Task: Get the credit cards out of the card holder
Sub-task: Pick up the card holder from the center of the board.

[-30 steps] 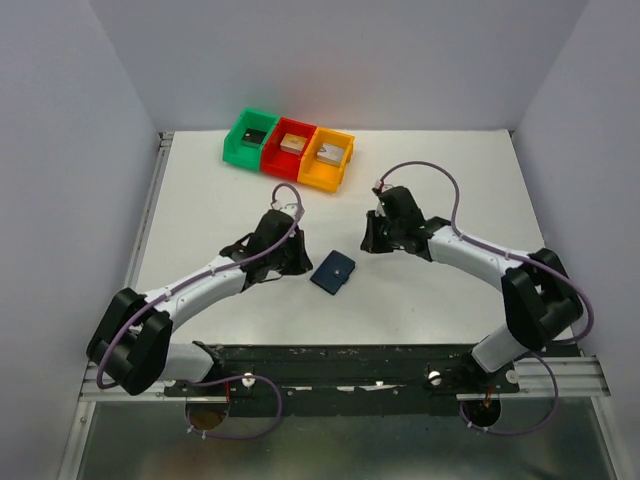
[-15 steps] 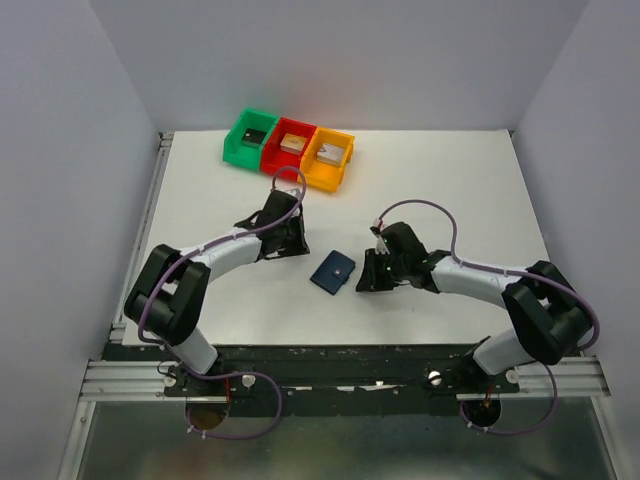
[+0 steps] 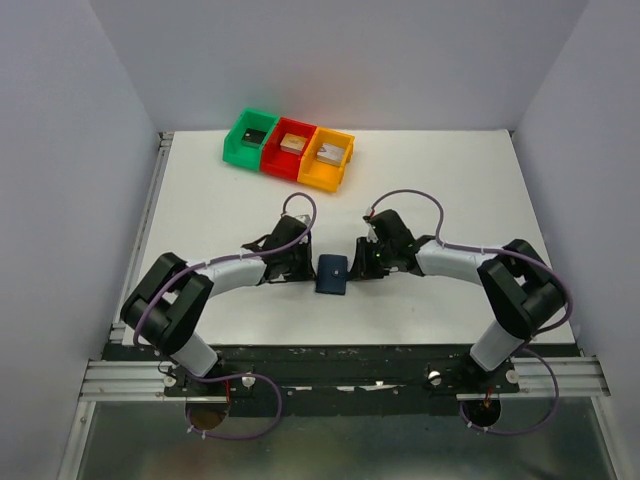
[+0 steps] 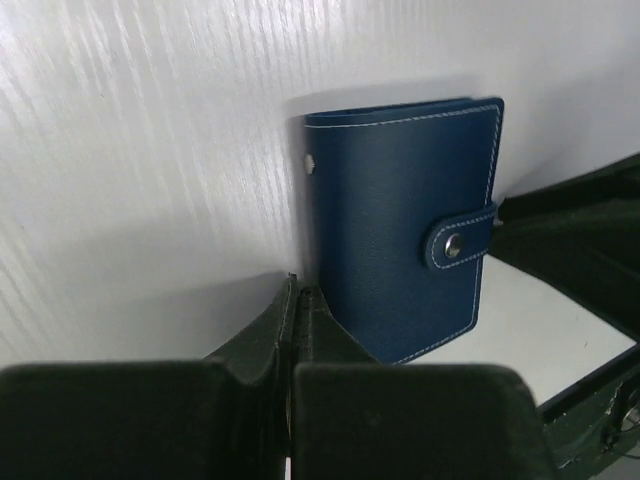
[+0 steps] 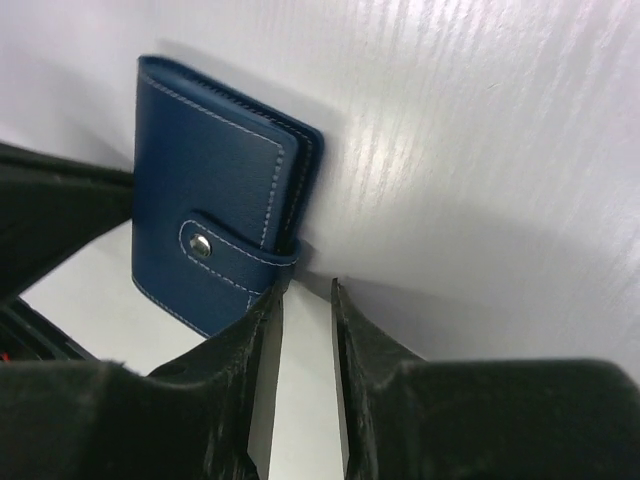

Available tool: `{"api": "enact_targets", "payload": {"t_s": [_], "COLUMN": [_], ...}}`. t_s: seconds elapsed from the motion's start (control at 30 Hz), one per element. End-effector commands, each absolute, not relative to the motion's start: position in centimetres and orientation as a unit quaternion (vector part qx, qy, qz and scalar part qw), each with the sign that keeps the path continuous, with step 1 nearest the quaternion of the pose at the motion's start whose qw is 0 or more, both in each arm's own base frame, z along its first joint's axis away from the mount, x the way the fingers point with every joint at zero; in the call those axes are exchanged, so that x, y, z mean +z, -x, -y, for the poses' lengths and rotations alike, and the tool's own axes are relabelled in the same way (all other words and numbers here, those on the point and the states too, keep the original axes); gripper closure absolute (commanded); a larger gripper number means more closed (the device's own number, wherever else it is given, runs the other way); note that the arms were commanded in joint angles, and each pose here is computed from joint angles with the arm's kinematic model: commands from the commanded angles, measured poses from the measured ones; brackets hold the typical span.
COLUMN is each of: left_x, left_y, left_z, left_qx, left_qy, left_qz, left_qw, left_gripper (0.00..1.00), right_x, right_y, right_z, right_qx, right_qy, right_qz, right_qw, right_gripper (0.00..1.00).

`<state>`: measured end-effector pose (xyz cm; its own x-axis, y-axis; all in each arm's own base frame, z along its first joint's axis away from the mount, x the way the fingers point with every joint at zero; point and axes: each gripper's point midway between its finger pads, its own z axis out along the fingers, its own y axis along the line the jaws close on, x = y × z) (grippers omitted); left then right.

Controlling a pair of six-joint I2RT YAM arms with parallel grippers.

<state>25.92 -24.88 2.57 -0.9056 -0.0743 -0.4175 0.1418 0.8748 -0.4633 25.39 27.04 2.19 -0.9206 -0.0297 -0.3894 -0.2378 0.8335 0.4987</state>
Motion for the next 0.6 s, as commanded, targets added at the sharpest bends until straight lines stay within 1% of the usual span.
{"api": "enact_targets", "payload": {"t_s": [0.0, 0.1, 0.17, 0.23, 0.3, 0.43, 0.57], "left_x": [2.9, 3.7, 4.3, 5.0, 5.7, 6.8, 6.8], "left_y": [-24.3, -24.5, -24.6, -24.9, -25.5, -26.3, -26.7], "left_z": [25.5, 24.7, 24.1, 23.5, 23.0, 23.2, 24.1], "left_qx": [-0.267, -0.255, -0.245, -0.235, -0.226, -0.236, -0.247], "left_qy": [-0.022, -0.017, -0.014, -0.004, 0.005, 0.004, -0.005], "left_qz": [-0.939, -0.938, -0.937, -0.935, -0.931, -0.924, -0.922], "left_qw": [0.216, 0.234, 0.247, 0.265, 0.285, 0.302, 0.299], "left_gripper": [1.00, 1.00, 1.00, 1.00, 1.00, 1.00, 1.00], "right_x": [1.9, 2.5, 3.4, 4.2, 5.0, 5.7, 4.9], "right_y": [-26.8, -27.3, -27.2, -26.7, -26.0, -24.8, -24.1], "right_z": [-26.2, -25.6, -25.3, -25.6, -26.2, -28.3, -29.3], "right_qx": [0.257, 0.252, 0.256, 0.277, 0.312, 0.389, 0.415], "right_qy": [0.048, 0.042, 0.044, 0.047, 0.050, 0.055, 0.054], "right_qz": [-0.947, -0.947, -0.943, -0.934, -0.923, -0.897, -0.891], "right_qw": [0.187, 0.195, 0.209, 0.218, 0.220, 0.201, 0.176], "right_gripper": [0.65, 0.64, 0.55, 0.43, 0.39, 0.37, 0.37]}}
